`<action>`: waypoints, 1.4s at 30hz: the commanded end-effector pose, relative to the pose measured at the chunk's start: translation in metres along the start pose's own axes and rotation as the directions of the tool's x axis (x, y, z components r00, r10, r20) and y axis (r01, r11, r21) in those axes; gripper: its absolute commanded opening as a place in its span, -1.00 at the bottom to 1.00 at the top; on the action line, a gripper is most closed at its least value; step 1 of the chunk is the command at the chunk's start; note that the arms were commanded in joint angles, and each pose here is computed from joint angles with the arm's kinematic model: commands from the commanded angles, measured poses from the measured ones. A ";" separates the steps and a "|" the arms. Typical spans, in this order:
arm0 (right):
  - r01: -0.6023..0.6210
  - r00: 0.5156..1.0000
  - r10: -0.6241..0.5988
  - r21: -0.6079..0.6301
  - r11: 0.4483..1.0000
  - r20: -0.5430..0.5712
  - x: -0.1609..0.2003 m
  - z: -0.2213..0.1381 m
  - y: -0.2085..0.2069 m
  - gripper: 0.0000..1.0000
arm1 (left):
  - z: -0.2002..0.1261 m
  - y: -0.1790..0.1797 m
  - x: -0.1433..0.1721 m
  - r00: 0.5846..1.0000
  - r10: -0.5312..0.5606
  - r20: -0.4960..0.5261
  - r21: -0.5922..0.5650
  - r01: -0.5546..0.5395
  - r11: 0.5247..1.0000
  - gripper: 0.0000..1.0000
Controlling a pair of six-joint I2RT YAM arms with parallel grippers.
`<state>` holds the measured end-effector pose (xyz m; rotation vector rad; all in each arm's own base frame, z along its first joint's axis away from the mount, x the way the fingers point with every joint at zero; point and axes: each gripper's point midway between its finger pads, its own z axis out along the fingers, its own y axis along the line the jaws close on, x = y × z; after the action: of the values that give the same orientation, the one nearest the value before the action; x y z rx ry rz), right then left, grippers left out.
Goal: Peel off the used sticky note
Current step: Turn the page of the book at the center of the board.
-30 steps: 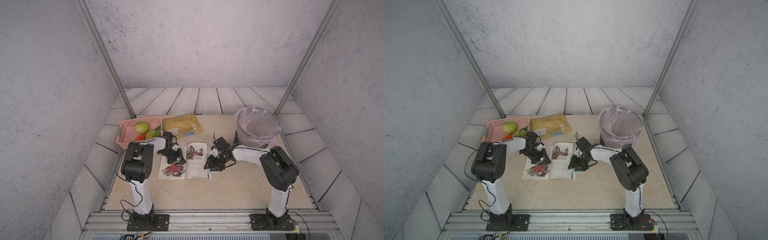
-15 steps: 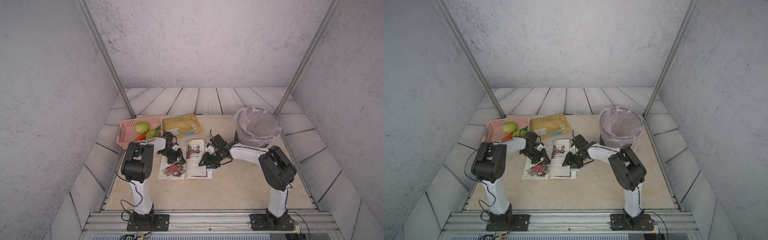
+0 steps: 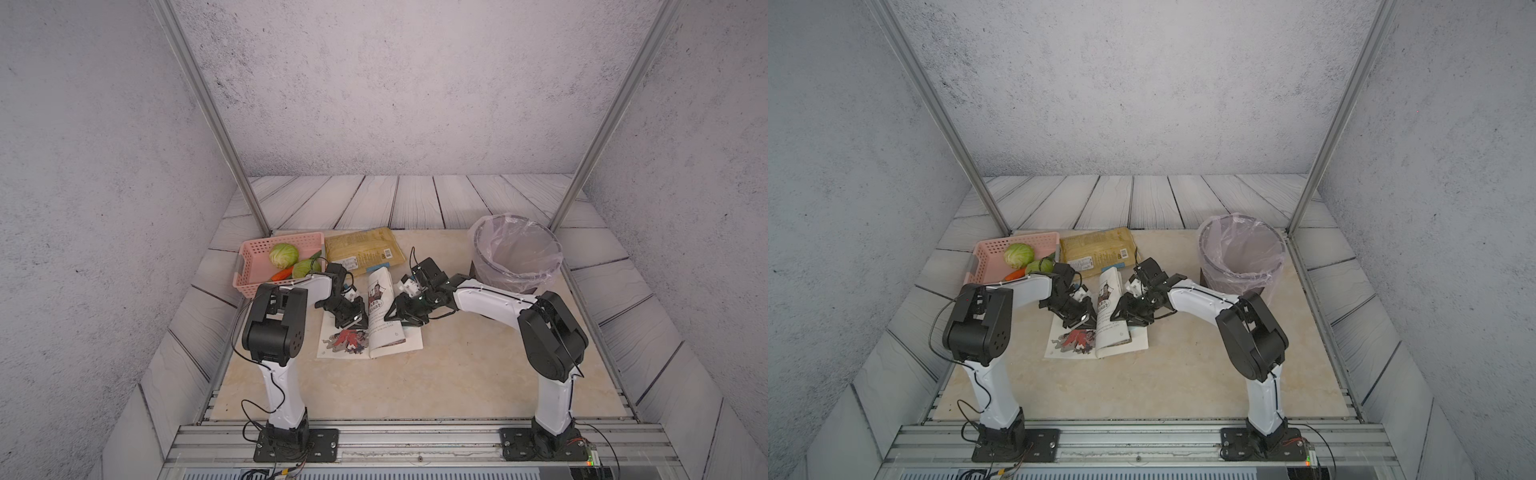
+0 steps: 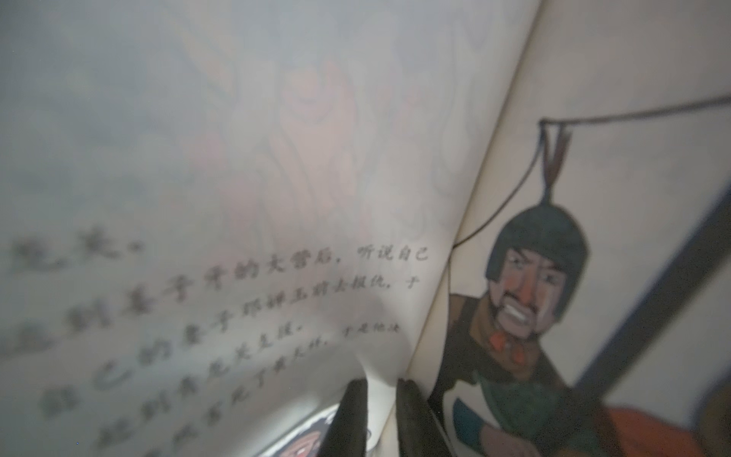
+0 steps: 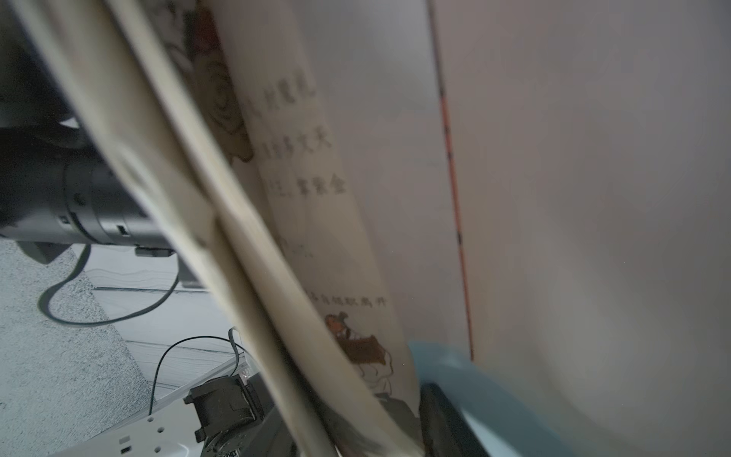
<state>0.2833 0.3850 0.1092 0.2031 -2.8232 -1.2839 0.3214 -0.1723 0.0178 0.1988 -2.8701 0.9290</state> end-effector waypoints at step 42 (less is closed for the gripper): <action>0.020 1.000 -0.019 -0.228 0.974 0.006 -0.006 0.005 0.043 0.39 | -0.051 -0.009 -0.019 0.992 -0.075 0.100 0.151 0.059 0.987 -0.56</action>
<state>0.2843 0.4074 0.1157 0.1842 -2.7264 -1.4648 0.3467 -0.1433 0.0546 0.3739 -2.8883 1.1092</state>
